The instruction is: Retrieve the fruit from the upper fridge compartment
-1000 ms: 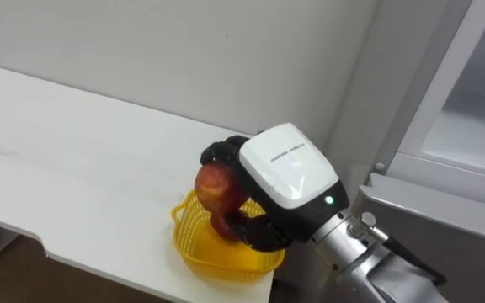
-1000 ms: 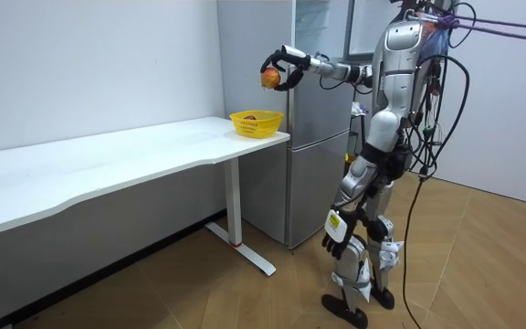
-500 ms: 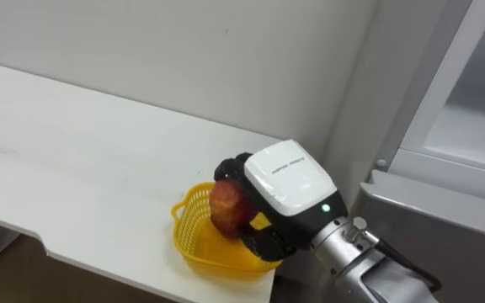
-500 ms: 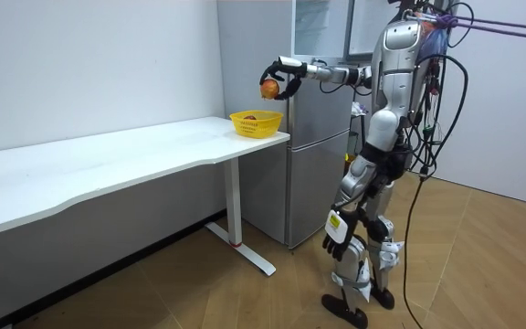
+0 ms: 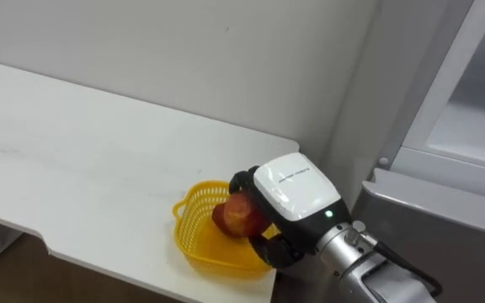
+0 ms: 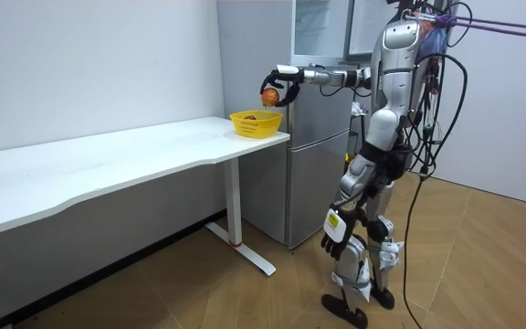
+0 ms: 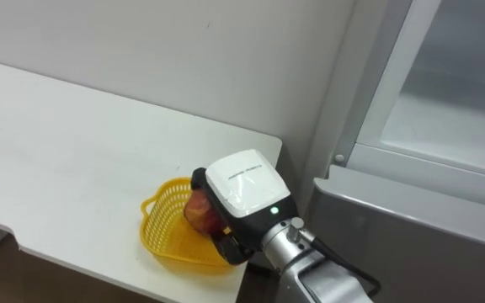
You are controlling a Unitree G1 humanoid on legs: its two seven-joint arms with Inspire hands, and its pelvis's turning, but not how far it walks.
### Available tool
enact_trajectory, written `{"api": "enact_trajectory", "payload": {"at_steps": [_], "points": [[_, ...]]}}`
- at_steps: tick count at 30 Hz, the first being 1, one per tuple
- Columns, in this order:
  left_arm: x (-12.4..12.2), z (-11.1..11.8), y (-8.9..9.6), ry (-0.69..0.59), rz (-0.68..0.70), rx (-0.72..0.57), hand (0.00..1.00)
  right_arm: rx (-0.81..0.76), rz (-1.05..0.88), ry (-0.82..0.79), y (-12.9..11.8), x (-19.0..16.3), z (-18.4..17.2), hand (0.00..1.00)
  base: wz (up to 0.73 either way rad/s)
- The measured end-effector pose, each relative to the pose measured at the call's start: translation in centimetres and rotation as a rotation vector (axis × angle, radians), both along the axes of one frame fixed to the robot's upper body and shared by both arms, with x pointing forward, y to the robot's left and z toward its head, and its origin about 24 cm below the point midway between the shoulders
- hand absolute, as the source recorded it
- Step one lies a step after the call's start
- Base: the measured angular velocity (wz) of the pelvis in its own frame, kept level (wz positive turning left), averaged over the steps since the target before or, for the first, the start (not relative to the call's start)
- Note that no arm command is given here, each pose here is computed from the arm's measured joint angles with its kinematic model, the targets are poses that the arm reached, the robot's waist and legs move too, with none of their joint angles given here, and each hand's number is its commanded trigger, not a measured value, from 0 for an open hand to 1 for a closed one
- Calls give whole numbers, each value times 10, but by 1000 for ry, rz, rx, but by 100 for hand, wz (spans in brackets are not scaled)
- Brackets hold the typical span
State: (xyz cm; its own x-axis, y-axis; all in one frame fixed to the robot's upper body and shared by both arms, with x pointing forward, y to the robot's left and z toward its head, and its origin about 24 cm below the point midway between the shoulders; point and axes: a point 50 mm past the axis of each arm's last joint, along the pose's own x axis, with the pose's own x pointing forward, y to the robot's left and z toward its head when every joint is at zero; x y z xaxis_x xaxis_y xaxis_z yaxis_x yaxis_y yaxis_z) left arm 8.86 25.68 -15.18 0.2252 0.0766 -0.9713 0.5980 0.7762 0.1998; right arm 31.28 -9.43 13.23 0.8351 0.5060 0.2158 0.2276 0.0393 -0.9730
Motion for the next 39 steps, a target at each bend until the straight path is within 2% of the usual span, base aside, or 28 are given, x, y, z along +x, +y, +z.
{"api": "enact_trajectory", "payload": {"at_steps": [6, 7, 8, 9, 10, 39], "points": [[0, 0, 0, 2, 1, 1, 0, -14, -26, 30, -4, 4, -7, 100, 0], [0, 0, 0, 2, 1, 1, 0, -15, -28, 31, -5, 4, -8, 59, 0], [0, 0, 0, 2, 1, 1, 0, -15, -29, 31, -5, 4, -8, 24, 0], [0, 0, 0, 2, 1, 1, 0, -15, -29, 31, -5, 4, -8, 7, 0], [0, 0, 0, 2, 1, 1, 0, -15, -29, 32, -5, 4, -8, 0, 0], [-1, 0, 0, 3, 1, 2, 0, -15, -35, 33, -5, 4, -8, 0, 0]]}}
